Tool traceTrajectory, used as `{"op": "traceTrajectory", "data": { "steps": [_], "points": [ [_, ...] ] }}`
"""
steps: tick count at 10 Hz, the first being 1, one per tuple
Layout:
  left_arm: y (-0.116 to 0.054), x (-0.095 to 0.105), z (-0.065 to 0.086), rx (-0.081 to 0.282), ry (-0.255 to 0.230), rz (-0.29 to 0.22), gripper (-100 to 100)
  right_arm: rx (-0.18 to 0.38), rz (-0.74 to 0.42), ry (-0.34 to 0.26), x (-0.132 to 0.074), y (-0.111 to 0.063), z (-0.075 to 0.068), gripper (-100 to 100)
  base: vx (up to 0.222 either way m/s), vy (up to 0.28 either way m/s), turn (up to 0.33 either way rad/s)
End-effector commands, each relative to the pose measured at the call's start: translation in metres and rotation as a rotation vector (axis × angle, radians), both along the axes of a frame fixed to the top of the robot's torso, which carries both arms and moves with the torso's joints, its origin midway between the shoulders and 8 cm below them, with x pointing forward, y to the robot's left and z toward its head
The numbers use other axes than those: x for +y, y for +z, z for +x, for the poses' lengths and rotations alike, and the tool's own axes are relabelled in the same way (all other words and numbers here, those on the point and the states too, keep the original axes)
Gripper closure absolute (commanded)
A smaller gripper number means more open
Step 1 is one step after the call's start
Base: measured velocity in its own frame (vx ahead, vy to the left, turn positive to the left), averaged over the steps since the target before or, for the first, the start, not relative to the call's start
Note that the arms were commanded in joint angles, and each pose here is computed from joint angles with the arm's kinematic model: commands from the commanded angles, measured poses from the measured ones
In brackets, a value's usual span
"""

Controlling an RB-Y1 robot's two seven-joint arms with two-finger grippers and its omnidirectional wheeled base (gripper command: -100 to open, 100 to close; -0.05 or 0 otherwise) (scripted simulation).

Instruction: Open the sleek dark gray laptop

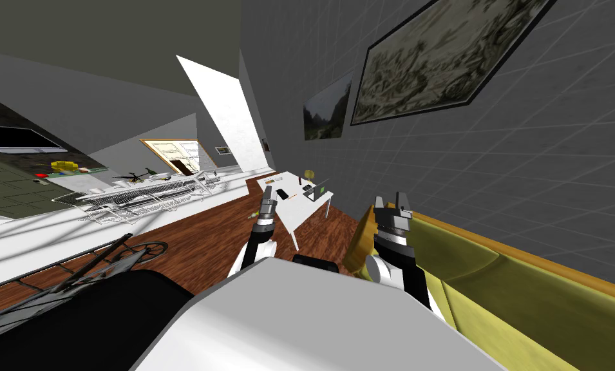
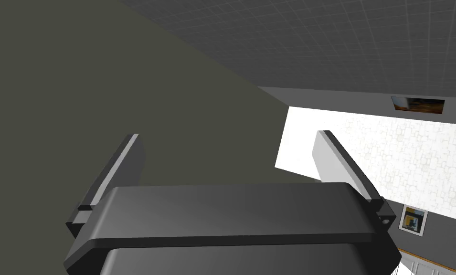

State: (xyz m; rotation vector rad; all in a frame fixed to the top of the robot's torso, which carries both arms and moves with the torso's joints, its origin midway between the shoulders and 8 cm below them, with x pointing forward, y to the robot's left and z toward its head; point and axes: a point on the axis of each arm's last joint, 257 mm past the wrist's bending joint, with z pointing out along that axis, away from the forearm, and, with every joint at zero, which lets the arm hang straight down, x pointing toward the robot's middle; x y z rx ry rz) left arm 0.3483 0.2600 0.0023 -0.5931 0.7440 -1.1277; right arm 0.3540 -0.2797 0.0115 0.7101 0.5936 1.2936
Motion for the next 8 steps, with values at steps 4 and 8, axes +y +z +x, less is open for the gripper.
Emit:
{"op": "traceTrajectory", "data": {
  "steps": [4,8],
  "points": [
    [0.0001,0.0000,0.0000,0.000,0.000,0.000,0,0.000,0.000,0.000,0.0000,0.0001,0.0000,0,0.000,0.000,0.000],
    [0.0002,0.0000,-0.0001,0.000,0.000,0.000,0,0.000,0.000,0.000,0.0000,0.0002,-0.0001,0,0.000,0.000,0.000]
  ]
}}
